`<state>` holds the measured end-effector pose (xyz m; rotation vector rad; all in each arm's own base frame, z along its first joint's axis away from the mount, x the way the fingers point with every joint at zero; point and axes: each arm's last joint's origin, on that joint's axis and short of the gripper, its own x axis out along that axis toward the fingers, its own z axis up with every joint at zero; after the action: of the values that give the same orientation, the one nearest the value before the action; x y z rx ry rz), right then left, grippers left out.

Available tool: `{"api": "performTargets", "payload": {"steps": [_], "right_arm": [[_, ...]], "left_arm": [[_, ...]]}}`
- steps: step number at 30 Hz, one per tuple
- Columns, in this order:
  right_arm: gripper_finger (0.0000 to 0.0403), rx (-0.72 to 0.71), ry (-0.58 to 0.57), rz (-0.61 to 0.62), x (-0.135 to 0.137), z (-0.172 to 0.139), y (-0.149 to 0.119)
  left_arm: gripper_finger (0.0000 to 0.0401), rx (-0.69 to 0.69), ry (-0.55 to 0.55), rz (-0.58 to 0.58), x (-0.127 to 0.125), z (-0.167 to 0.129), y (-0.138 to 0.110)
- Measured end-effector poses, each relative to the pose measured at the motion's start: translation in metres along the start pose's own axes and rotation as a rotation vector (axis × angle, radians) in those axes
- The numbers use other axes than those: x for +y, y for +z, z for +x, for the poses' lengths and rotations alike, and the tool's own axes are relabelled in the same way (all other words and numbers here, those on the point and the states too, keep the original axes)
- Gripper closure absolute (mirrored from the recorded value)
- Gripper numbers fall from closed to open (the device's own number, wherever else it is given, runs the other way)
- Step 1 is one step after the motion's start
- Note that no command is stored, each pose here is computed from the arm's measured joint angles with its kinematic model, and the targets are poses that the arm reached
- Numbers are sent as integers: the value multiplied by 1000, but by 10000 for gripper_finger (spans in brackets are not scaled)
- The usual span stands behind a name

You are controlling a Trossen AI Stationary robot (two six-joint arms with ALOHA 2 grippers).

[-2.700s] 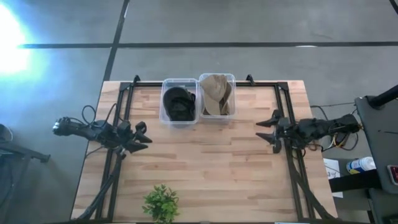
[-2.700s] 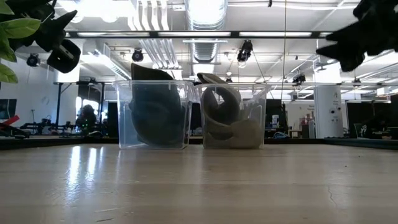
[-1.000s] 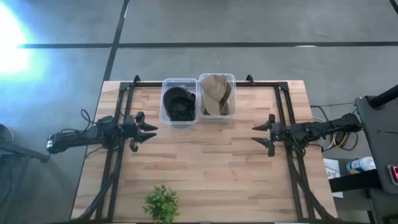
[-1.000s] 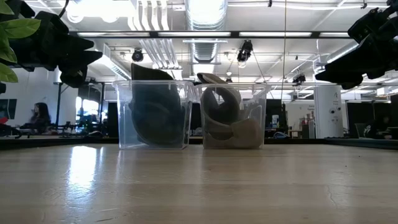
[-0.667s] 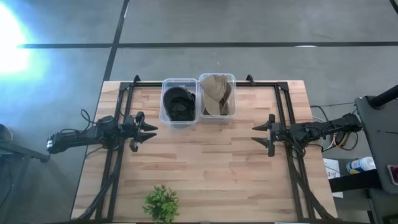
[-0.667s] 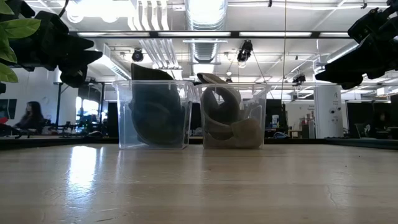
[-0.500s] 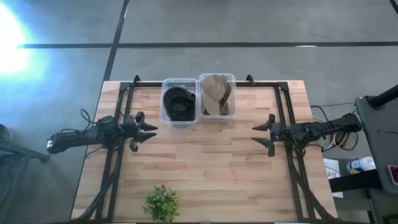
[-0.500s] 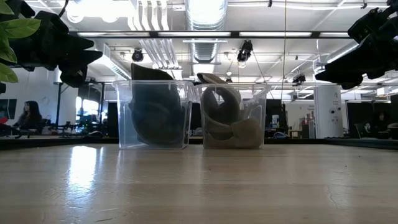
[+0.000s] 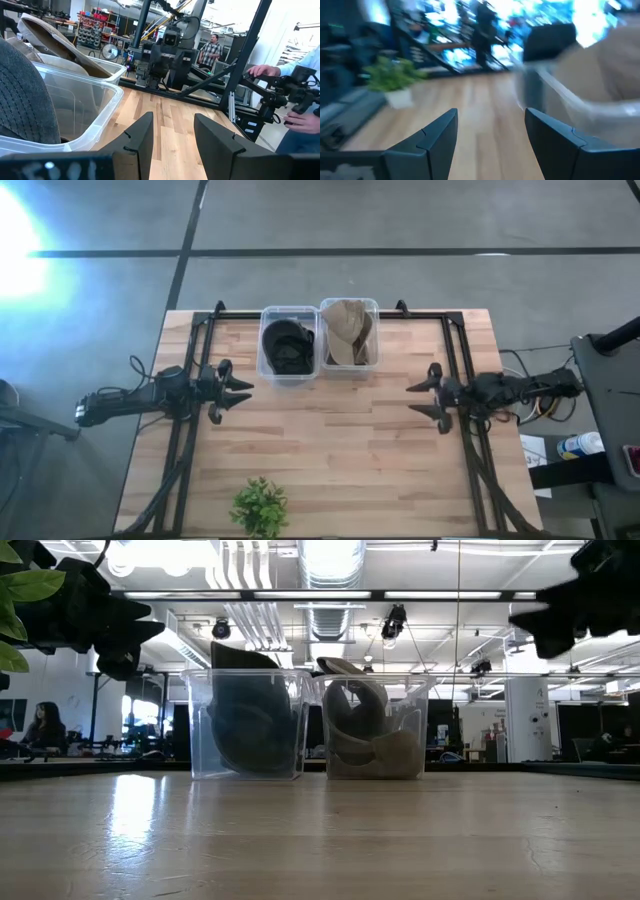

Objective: Pick & Place hat
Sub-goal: Return to Home Position

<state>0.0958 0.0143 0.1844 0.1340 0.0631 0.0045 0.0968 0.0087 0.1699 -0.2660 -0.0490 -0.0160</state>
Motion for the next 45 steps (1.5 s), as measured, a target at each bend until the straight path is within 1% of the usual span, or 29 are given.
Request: {"api": "performTargets", "payload": {"steps": [3, 5, 8, 11, 13, 18, 21, 30, 45], "right_arm": [[177, -52, 107, -80, 0, -2, 4], [177, -67, 136, -119, -1, -3, 4], [177, -69, 115, -133, -4, -2, -4], [177, -66, 101, -86, -7, 2, -16], [177, -59, 103, -83, -7, 3, -17], [177, -78, 111, -160, -7, 2, -16], [177, -80, 99, -175, -8, 2, -16], [177, -66, 95, -126, -9, 3, -16], [177, -57, 94, -130, -9, 3, -17]], "left_arm": [[266, 0, 0, 0, 0, 0, 0], [266, 0, 0, 0, 0, 0, 0], [266, 0, 0, 0, 0, 0, 0], [266, 1, 0, 0, 0, 0, 0], [266, 5, 1, -2, 0, 0, 0], [266, 12, 7, -3, 0, 0, -1], [266, 18, 9, -4, 1, 1, -2], [266, 21, 9, -4, 1, 1, -2], [266, 23, 10, -3, 1, 1, -2]]}}
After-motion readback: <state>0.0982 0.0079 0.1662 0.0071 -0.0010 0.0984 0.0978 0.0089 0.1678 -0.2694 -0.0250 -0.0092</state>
